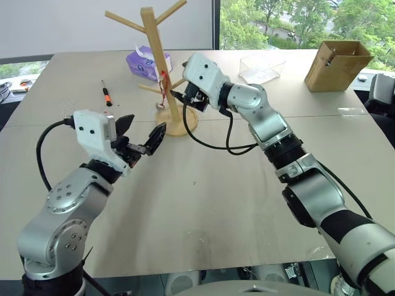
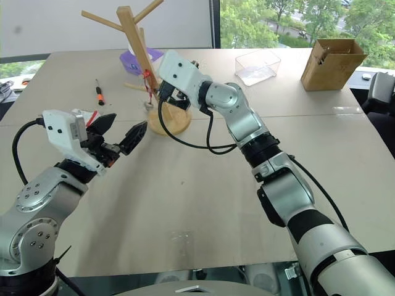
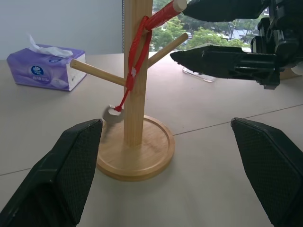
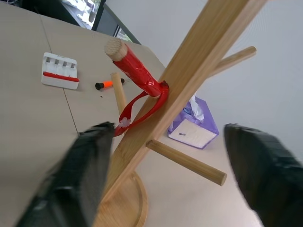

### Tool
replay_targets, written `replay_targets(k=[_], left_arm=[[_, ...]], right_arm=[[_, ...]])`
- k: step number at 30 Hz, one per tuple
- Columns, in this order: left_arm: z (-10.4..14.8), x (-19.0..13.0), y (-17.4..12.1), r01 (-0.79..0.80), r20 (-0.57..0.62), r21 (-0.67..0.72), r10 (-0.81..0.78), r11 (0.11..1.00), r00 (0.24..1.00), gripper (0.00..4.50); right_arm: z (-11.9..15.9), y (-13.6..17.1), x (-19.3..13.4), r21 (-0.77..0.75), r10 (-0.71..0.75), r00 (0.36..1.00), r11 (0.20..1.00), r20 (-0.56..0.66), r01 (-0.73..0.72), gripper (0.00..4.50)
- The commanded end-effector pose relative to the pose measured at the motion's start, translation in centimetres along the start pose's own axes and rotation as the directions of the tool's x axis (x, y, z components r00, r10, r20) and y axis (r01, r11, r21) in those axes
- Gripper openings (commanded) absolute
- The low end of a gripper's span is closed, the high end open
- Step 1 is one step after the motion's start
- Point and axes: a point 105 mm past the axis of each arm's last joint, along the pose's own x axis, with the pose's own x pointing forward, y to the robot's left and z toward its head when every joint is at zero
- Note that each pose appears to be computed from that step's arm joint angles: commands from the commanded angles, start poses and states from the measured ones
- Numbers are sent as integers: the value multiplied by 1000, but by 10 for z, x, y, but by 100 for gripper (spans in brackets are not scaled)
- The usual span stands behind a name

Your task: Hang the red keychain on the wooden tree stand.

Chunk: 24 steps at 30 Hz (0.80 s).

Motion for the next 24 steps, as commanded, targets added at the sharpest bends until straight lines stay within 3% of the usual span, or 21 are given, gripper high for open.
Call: replay_targets(k=[1, 6, 13, 19, 24], left_arm=[[6, 5, 11, -95, 54, 18, 93, 995, 994, 450], [-13, 6, 37, -302, 63, 110, 296, 947, 953, 450], [-45, 3, 56, -460, 142, 155, 441, 874, 886, 450], [-63, -4, 67, -506, 163, 147, 484, 850, 860, 450], [-83, -10, 72, -505, 124, 121, 491, 855, 862, 450]], right_arm=[[-2, -20, -26, 53, -82, 996, 995, 40, 80, 446], [-55, -45, -88, 190, -325, 942, 923, -81, 334, 446], [-129, -48, -189, 281, -595, 746, 692, -300, 665, 446], [-156, -42, -225, 310, -671, 642, 562, -372, 767, 446], [-169, -36, -238, 261, -694, 606, 548, -388, 795, 446]])
